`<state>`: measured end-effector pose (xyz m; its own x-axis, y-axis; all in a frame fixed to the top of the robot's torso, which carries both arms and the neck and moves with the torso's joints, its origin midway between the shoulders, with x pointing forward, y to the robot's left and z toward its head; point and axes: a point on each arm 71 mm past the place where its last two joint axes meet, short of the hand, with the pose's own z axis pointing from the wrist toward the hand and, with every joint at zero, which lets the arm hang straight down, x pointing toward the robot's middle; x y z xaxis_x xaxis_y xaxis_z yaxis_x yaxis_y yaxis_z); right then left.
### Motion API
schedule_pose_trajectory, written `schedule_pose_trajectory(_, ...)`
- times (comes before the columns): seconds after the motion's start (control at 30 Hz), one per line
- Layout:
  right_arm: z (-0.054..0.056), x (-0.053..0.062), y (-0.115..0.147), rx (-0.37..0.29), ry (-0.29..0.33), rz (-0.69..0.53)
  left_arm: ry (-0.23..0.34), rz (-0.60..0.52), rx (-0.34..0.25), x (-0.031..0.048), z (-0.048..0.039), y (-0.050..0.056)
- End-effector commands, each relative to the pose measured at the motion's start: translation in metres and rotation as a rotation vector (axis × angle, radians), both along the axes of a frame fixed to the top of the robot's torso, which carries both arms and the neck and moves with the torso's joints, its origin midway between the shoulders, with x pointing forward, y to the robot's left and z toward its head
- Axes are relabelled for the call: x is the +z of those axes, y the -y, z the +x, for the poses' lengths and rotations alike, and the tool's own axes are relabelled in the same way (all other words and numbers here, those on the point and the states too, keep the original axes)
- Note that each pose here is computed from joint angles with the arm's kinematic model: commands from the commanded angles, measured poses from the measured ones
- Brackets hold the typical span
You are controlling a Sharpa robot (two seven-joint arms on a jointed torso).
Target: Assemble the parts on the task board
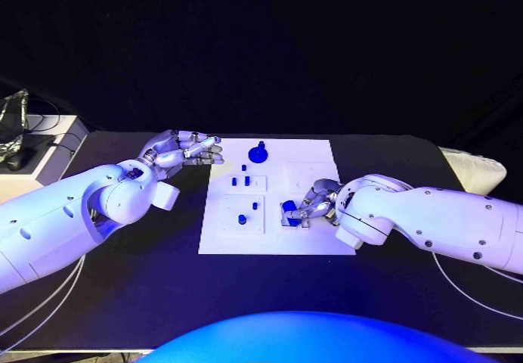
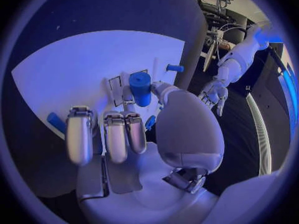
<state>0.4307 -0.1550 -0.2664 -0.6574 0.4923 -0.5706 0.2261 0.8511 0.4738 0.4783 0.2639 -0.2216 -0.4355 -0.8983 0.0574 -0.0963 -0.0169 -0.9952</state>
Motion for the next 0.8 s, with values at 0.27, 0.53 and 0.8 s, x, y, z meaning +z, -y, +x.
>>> schedule_pose_trajectory(0.27, 0.0009, -0.0017, 0.0, 0.011, 0.005, -0.018, -0.004, -0.004, -0.019, 0.0007, -0.001, 0.0021)
schedule_pose_trajectory(0.53, 0.0006, 0.0, -0.0023, 0.027, 0.028, -0.011, -0.008, -0.002, -0.02, 0.0004, -0.0011, 0.0019)
schedule_pose_trajectory(0.8, -0.0012, 0.0023, -0.0022, 0.039, 0.052, 0.003, -0.011, -0.001, -0.021, 0.0001, -0.0011, 0.0018)
